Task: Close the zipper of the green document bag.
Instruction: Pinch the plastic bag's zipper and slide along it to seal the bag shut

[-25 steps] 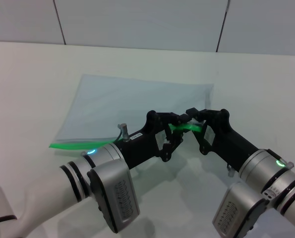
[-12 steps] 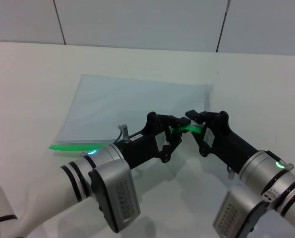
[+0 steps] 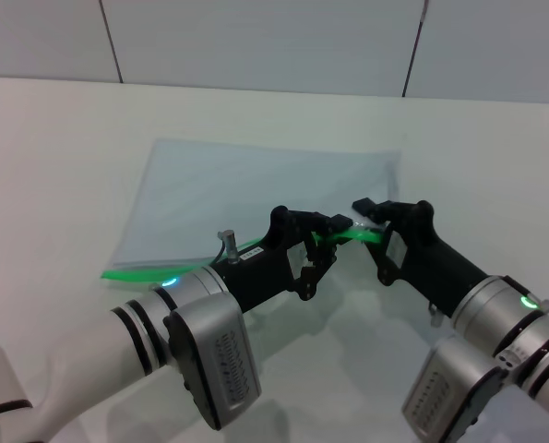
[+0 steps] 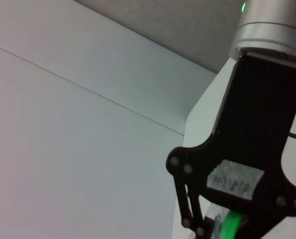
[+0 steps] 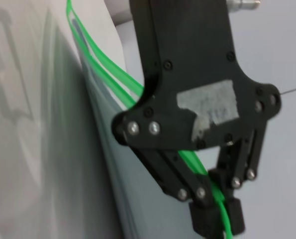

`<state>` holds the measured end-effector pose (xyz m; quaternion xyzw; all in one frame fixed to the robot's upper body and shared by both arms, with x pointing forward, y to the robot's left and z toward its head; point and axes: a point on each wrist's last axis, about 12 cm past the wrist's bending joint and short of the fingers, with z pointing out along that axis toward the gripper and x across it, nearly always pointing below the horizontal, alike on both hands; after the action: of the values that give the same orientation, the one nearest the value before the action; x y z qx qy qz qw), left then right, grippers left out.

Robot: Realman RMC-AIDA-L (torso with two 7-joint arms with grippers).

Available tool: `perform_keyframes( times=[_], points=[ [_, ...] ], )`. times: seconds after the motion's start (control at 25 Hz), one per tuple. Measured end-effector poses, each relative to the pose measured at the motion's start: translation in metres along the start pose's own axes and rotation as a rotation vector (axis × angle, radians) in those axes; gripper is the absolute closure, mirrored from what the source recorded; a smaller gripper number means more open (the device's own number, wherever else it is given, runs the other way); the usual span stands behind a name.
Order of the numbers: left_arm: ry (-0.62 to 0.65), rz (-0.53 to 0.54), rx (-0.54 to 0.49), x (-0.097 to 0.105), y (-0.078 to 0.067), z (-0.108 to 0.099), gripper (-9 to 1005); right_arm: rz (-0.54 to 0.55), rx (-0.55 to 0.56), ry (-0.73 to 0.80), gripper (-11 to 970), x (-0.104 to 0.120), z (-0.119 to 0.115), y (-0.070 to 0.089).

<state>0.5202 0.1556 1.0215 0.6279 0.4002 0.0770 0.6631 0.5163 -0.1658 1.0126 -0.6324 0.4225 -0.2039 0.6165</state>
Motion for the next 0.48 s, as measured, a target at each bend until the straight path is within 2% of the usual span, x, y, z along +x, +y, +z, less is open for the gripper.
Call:
perform_keyframes(
  times=[0.48],
  points=[
    [0.026, -0.021, -0.024, 0.003, 0.001, -0.002, 867, 0.041, 0.05, 0.089, 907, 0.028, -0.008, -0.007]
  ],
)
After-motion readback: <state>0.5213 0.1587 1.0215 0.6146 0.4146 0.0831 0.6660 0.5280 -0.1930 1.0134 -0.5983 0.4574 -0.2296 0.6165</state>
